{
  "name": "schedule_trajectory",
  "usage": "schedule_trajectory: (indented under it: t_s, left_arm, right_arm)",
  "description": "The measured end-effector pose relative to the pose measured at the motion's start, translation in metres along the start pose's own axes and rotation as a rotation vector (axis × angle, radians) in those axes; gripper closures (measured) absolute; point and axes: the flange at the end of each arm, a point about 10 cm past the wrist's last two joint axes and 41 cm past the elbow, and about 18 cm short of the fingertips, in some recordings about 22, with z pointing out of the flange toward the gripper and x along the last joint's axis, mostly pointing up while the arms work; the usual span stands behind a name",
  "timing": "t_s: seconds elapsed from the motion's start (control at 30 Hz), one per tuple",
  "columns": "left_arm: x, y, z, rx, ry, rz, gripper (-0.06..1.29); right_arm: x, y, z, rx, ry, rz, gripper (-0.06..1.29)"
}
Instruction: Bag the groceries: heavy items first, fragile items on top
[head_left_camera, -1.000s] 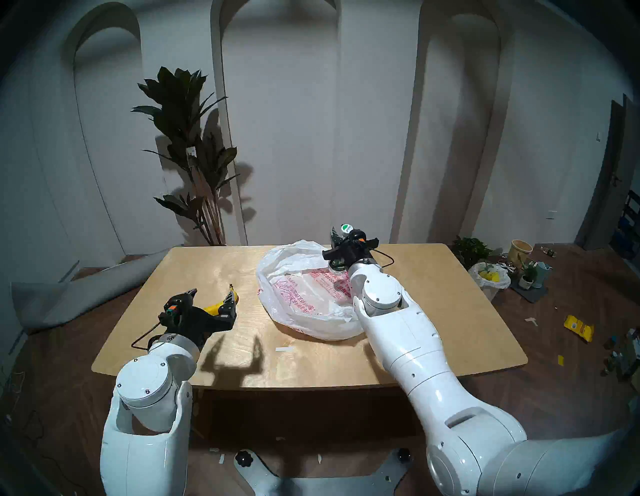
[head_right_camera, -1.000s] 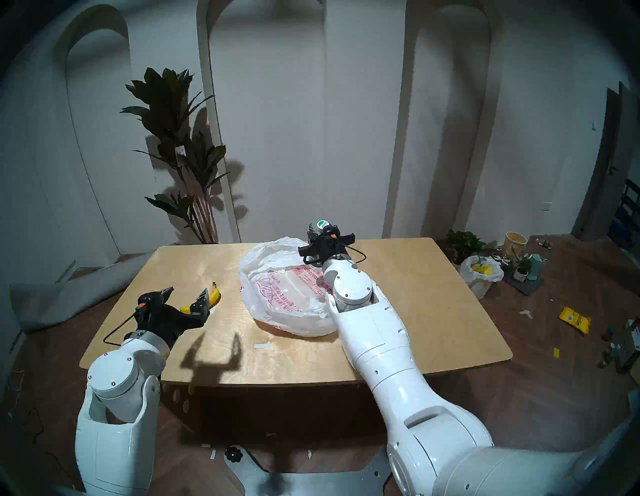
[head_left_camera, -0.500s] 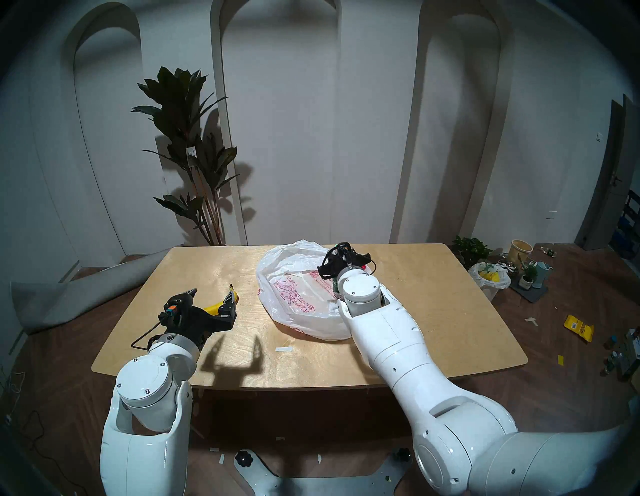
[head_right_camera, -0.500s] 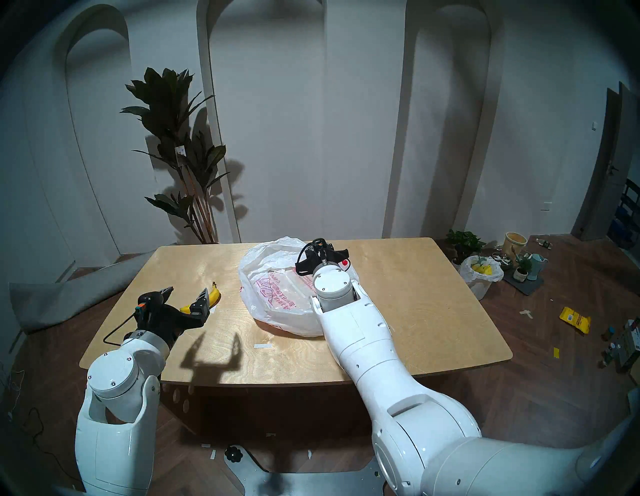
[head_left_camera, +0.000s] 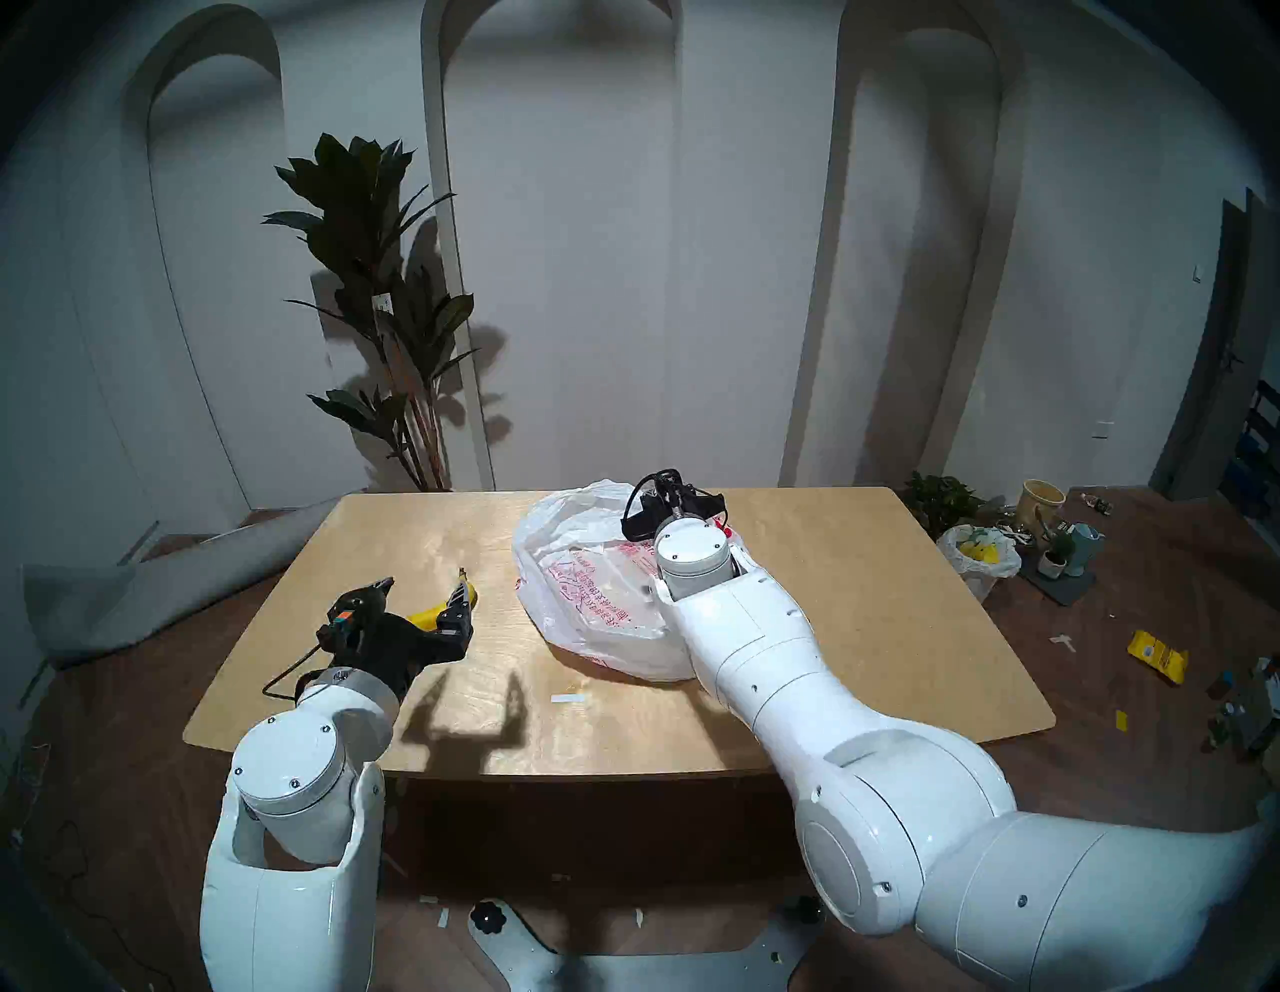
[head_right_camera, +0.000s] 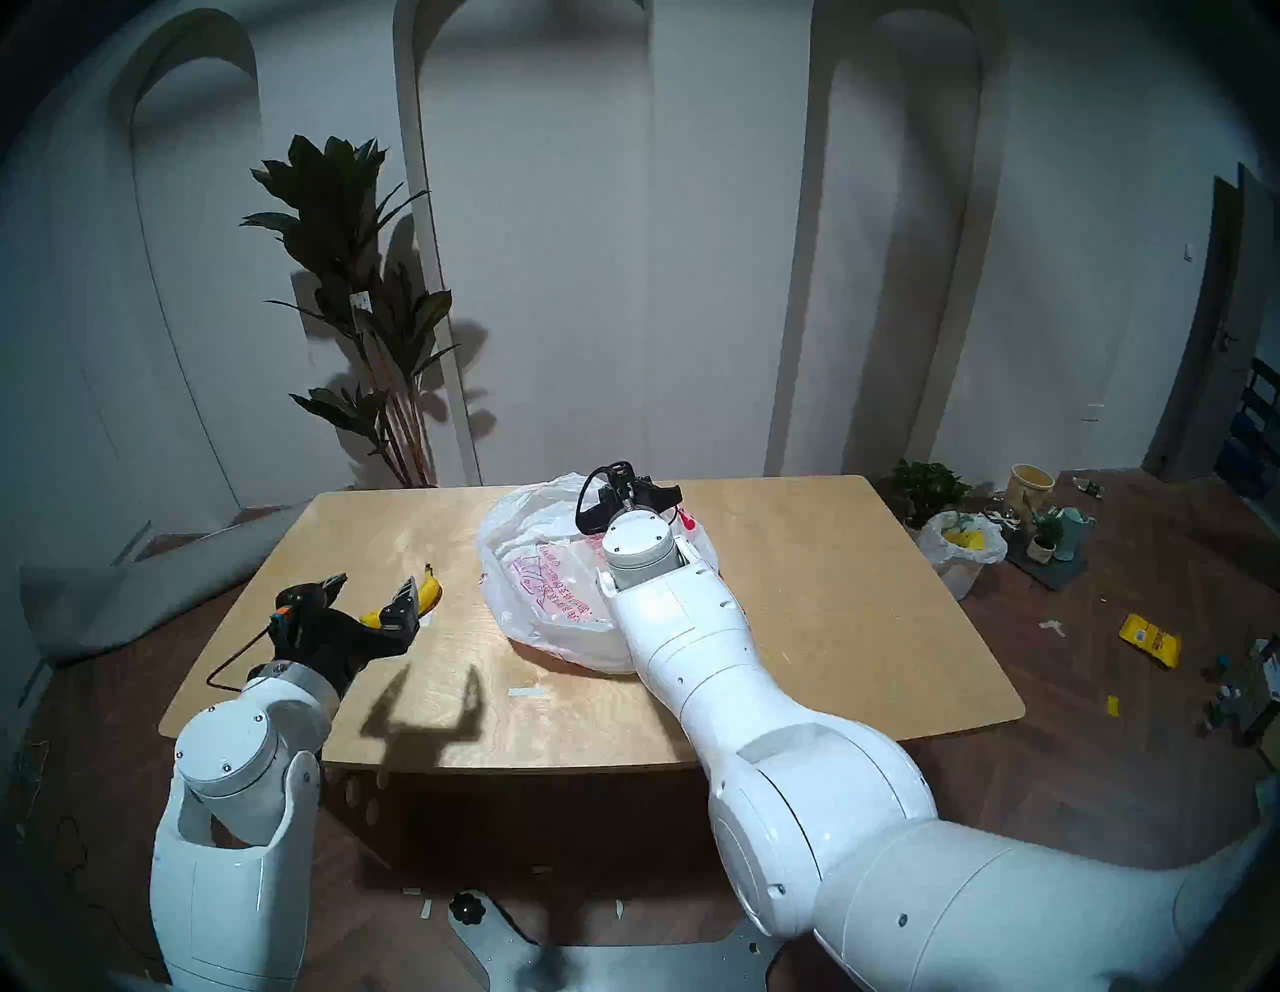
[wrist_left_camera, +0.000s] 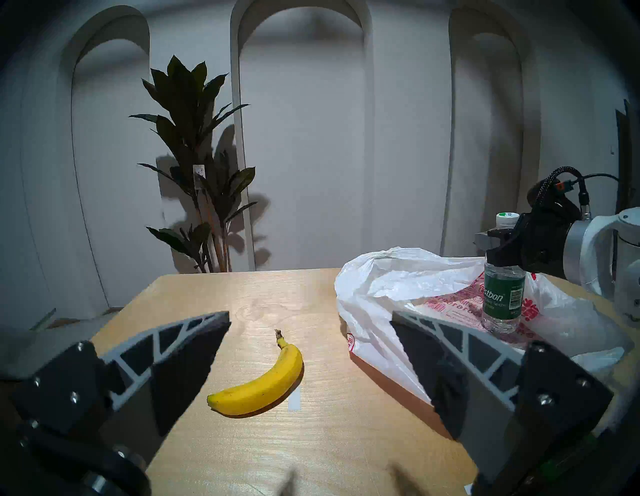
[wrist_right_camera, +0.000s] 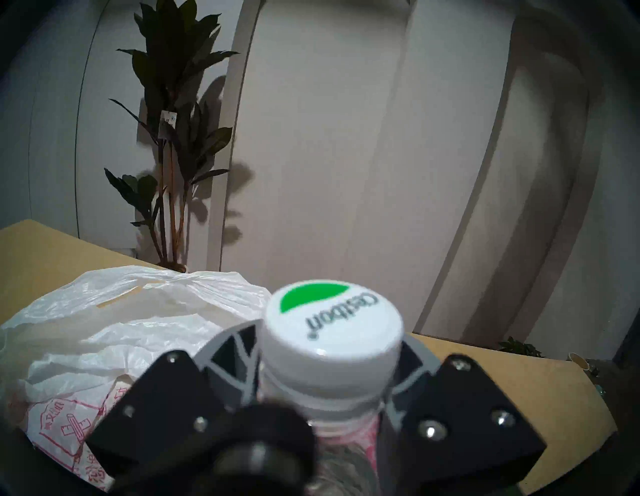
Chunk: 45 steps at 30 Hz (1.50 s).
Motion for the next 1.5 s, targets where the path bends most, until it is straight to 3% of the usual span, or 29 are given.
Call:
schedule_trajectory:
  t_s: [0.4,0.83,0.9,0.93,0.97,1.0,1.27,1.43,1.5]
  left_arm:
    - [0.0,0.0,0.0,0.0,0.001,0.0,0.0]
    - [0.0,0.0,0.0,0.0,0.001,0.0,0.0]
    - [0.0,0.0,0.0,0.0,0.001,0.001,0.0]
    - [0.0,0.0,0.0,0.0,0.001,0.001,0.0]
    - [0.0,0.0,0.0,0.0,0.001,0.001,0.0]
    - [0.0,0.0,0.0,0.0,0.001,0.001,0.0]
    - [0.0,0.0,0.0,0.0,-0.001,0.0,0.0]
    - [-0.001,0.0,0.0,0.0,-0.002,0.001,0.0]
    - [-0.001,-0.001,0.001,-0.001,-0.005,0.013,0.0]
  right_arm:
    - [-0.018,0.032,-0.011,-0.078,0.081,0.092,0.78]
    - [-0.021,0.042,-0.026,-0.048,0.094,0.073,0.78]
    - [-0.019,0.043,-0.028,-0.044,0.097,0.071,0.52]
    - [-0.017,0.044,-0.029,-0.042,0.1,0.07,0.17]
    - [-0.016,0.044,-0.029,-0.041,0.105,0.07,0.05]
    - [-0.012,0.045,-0.03,-0.039,0.113,0.072,-0.01]
    - [0.034,0.058,-0.03,-0.064,0.229,0.129,0.0]
    - [0.078,0.093,-0.03,-0.142,0.356,0.177,0.0]
    - [0.095,0.116,-0.031,-0.19,0.406,0.191,0.0]
